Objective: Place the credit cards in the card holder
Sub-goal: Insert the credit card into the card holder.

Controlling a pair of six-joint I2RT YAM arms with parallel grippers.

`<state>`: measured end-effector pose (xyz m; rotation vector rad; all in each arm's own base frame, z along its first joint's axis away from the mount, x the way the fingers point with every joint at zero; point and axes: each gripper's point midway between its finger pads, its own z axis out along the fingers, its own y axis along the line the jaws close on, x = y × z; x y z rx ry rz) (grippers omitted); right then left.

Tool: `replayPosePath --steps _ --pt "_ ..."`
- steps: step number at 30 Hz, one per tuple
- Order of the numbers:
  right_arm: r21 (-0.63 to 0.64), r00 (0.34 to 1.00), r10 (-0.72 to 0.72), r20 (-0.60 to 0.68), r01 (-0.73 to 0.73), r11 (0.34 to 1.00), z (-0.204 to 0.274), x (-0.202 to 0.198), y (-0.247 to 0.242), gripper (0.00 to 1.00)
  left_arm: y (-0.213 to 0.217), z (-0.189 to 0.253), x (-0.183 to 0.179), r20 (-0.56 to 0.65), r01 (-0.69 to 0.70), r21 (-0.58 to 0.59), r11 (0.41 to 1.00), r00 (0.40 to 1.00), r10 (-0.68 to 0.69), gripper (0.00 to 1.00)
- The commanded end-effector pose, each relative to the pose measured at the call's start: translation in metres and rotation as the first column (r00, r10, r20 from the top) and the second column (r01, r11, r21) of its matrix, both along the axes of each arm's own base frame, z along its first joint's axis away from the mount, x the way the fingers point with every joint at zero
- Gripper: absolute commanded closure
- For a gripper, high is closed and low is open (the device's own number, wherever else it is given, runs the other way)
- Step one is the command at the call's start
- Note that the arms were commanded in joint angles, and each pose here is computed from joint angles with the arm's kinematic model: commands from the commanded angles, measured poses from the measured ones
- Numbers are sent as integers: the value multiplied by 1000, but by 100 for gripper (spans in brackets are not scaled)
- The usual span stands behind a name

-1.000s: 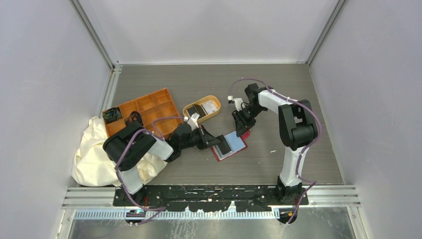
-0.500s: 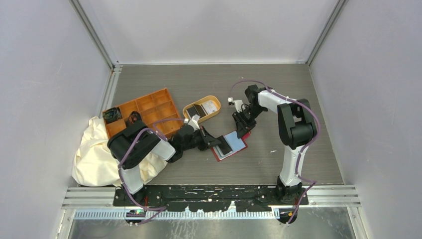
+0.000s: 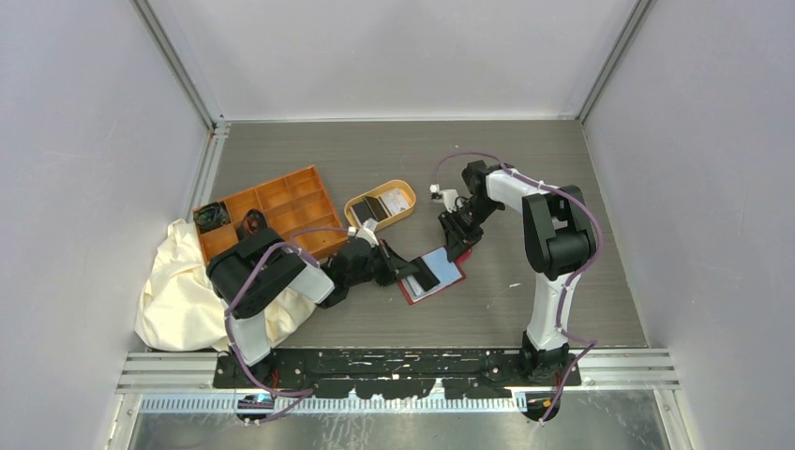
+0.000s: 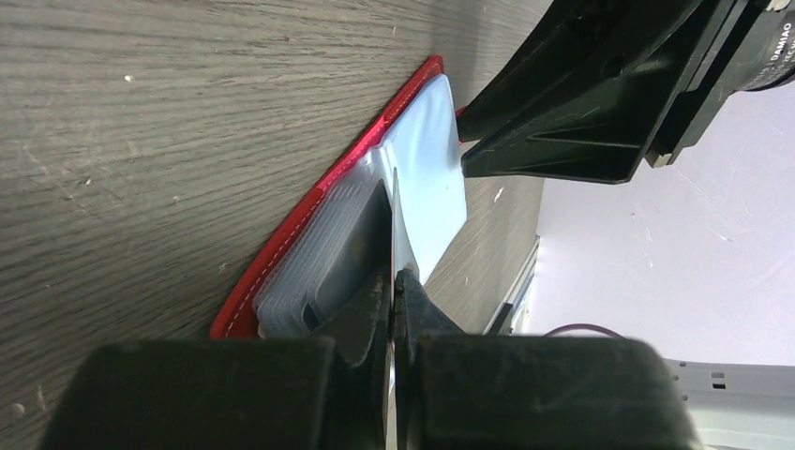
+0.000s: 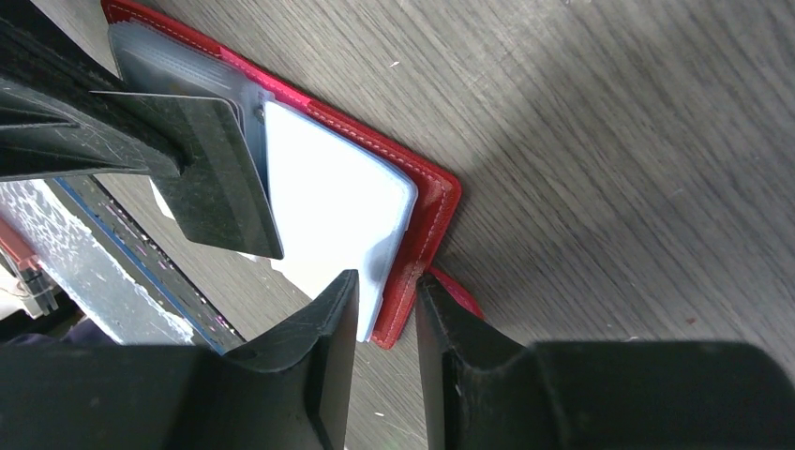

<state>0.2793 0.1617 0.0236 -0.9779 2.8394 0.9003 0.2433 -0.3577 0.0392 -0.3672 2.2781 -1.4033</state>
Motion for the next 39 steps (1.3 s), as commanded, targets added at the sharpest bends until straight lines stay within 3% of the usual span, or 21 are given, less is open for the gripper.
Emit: replayPosePath --steps 1,7,18,39 --pt "48 1000 4 -5 -3 999 12 2 8 66 1 1 4 13 -28 56 998 1000 28 100" --pt "57 1000 3 -4 -3 998 15 1 9 66 4 4 3 16 -27 133 991 1000 26 100" --pt "62 1000 2 -7 -2 998 16 1 10 66 9 13 2 33 -31 163 986 999 26 100" --pt "75 1000 4 -17 -3 997 17 0 12 66 -5 -4 -1 -32 -9 126 992 999 13 100"
